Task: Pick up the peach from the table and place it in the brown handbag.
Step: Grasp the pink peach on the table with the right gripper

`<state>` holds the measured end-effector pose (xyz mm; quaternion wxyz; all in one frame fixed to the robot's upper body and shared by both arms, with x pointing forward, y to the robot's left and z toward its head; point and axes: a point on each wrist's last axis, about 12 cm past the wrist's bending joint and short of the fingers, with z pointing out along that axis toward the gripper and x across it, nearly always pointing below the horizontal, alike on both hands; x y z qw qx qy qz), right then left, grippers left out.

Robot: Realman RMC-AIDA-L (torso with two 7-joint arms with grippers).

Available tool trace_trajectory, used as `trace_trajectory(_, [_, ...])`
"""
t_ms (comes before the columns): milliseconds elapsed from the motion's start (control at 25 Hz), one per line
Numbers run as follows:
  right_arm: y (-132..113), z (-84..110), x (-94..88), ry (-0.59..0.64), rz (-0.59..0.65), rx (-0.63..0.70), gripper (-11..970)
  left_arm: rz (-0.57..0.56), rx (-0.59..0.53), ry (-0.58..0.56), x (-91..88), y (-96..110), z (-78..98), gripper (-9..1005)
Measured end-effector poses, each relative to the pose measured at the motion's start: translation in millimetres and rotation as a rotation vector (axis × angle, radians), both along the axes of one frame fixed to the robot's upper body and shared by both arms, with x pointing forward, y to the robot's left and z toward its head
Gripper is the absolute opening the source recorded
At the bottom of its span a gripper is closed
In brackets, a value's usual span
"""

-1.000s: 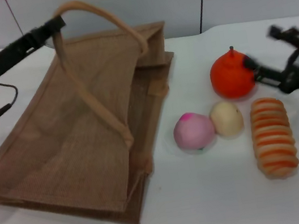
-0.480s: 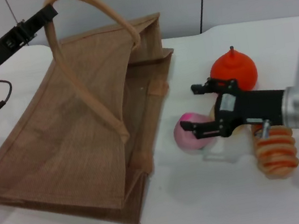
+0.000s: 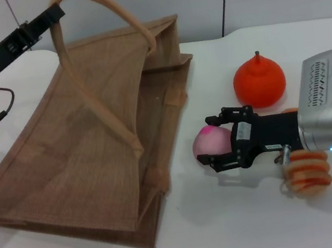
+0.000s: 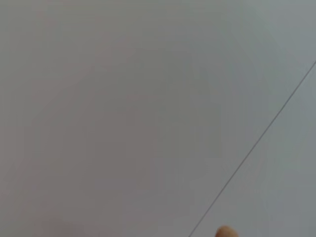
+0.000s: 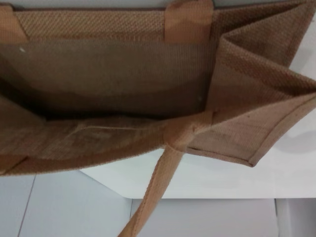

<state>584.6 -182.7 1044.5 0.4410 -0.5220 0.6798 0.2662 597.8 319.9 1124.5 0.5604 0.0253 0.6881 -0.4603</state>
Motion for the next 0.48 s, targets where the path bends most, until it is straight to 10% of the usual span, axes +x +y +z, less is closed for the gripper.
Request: trace_trajectory(480, [0.3, -1.0, -1.0, -0.004, 0.007, -0.007, 648, 0.000, -0.002, 0.001, -0.2, 0.4, 0.0, 132])
